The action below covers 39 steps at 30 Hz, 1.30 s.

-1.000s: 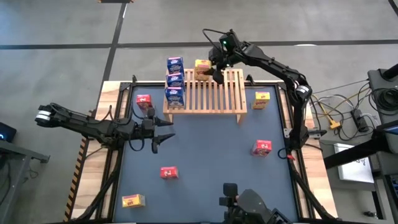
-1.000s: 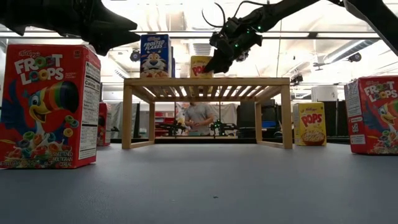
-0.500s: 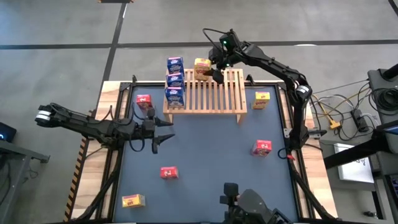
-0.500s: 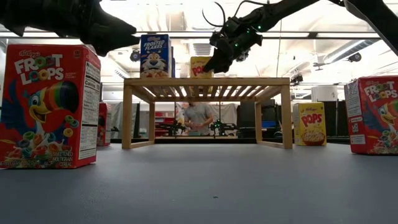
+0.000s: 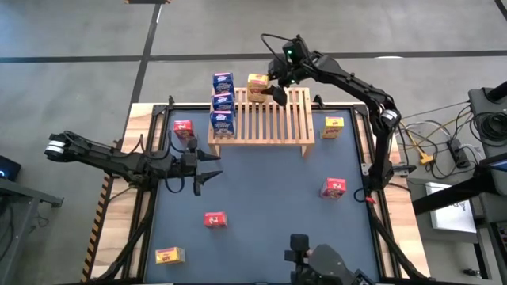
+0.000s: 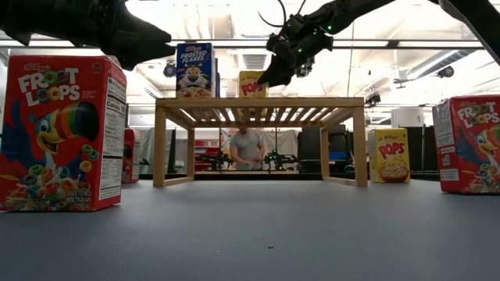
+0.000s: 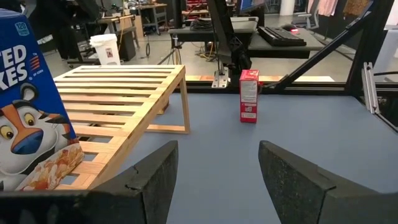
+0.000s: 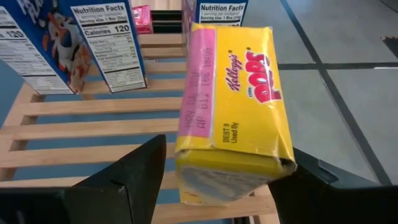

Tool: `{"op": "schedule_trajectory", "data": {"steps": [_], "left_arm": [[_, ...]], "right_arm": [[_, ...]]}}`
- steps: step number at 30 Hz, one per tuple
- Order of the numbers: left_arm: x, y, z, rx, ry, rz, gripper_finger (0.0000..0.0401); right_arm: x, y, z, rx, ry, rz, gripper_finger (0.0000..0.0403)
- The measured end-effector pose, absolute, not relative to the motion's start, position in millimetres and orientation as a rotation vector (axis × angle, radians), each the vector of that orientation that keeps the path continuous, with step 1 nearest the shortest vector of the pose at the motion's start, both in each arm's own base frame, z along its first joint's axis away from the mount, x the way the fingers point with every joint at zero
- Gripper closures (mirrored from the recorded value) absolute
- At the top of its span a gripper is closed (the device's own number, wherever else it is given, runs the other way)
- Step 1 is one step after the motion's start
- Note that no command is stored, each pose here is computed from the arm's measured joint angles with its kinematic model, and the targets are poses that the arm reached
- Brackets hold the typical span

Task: Stack cereal on shelf
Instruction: Put the middle yellow cereal box on the shelf, then put the bottom yellow cereal box on the shelf aligned with the other yellow cereal box

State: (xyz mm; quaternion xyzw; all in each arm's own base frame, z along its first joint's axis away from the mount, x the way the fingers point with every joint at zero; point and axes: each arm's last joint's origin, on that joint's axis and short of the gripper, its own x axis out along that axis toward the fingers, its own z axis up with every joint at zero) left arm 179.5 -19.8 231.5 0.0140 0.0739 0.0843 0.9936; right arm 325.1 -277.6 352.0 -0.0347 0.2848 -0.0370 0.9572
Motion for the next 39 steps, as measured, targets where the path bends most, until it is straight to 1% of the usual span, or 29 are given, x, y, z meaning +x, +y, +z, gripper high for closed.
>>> {"op": "schedule_trajectory", "data": {"steps": [7,13,25,31,39], "left_arm": [[179.7,-19.8,232.4,0.024,0.139,0.169,0.0194],[179.7,-19.8,232.4,0.008,0.137,0.170,0.0194],[179.6,-19.9,232.3,0.000,0.137,0.171,0.0194],[179.6,-19.9,232.1,0.000,0.139,0.171,0.0194],[179.4,-19.8,230.9,0.005,0.152,0.171,0.0194]], "right_arm": [[322.3,-275.2,354.9,-0.067,0.587,-0.078,0.0159],[320.5,-276.2,352.4,-0.107,0.643,-0.129,0.0165],[316.9,-273.2,355.0,-0.139,0.665,-0.120,0.0165],[306.3,-264.2,363.1,-0.156,0.712,-0.113,0.0157],[280.7,-245.6,383.2,-0.156,0.826,-0.200,0.0156]]}}
